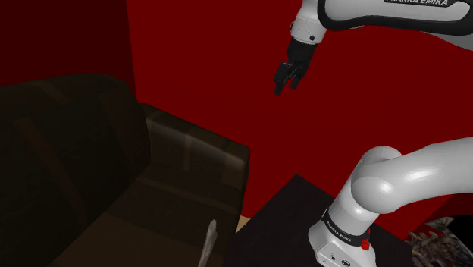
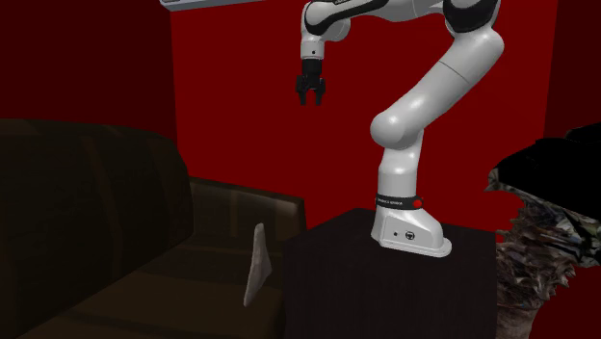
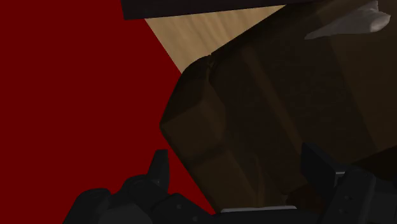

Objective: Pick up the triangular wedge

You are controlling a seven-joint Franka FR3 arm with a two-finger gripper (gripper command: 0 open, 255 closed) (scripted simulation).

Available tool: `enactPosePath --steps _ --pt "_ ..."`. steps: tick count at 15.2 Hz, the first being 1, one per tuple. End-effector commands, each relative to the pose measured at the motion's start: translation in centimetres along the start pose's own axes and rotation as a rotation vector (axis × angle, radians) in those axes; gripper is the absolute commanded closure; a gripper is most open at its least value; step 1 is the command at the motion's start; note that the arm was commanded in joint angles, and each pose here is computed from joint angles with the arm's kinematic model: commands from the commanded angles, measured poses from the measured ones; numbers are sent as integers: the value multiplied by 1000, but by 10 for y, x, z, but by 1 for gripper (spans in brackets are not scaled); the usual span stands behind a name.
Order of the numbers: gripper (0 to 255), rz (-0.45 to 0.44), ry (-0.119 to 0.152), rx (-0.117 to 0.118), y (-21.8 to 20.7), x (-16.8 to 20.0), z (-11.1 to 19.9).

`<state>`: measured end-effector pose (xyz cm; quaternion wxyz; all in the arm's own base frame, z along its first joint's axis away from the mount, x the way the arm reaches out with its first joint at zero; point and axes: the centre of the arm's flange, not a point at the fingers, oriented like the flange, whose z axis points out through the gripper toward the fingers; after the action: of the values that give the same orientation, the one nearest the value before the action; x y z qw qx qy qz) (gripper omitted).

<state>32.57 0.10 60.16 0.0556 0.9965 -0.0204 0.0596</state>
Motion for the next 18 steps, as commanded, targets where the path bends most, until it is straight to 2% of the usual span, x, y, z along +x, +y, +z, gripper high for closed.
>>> enactPosePath --steps 1,18 --pt "0 0 0 0 0 0 0" --pt "0 374 -75 15 -137 -53 162"
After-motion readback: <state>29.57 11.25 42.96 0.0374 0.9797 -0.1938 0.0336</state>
